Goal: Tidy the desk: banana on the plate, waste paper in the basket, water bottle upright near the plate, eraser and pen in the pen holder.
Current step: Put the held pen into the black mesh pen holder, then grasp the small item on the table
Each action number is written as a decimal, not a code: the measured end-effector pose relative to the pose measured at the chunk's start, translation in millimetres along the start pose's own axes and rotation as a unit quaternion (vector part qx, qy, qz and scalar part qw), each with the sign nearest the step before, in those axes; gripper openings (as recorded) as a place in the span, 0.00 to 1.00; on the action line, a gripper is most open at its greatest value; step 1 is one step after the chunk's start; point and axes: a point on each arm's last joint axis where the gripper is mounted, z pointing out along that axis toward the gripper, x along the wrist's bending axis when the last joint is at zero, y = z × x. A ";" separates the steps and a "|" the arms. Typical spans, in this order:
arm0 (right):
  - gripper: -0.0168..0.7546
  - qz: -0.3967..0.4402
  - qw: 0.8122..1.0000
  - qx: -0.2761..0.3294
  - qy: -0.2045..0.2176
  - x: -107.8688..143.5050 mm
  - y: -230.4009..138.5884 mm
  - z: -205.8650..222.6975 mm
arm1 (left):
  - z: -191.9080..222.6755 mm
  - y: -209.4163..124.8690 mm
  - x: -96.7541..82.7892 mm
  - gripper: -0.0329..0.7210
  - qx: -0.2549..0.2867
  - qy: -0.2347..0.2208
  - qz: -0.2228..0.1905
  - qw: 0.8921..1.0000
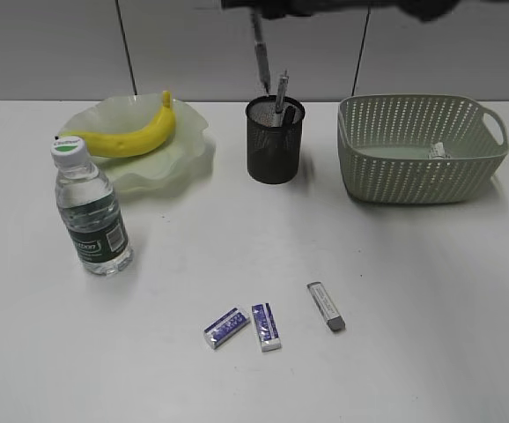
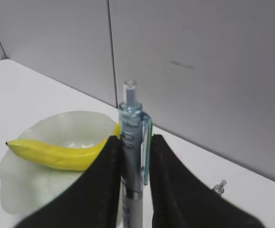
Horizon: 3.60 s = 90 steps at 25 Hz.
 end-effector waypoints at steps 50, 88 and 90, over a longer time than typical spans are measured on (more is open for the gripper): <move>0.52 0.007 0.947 0.316 -0.063 -42.0 -26.2 -98.7 | 0.0 0.0 0.1 0.45 0.000 0.001 0.001 1.000; 0.51 0.006 0.997 0.051 -0.052 -7.0 -168.5 -414.5 | 158.5 66.8 -38.7 0.45 0.227 -0.093 0.000 0.969; 0.51 0.005 0.997 0.051 -0.053 -7.1 -168.5 -414.5 | 184.6 69.8 -43.0 0.45 0.262 -0.096 0.005 0.960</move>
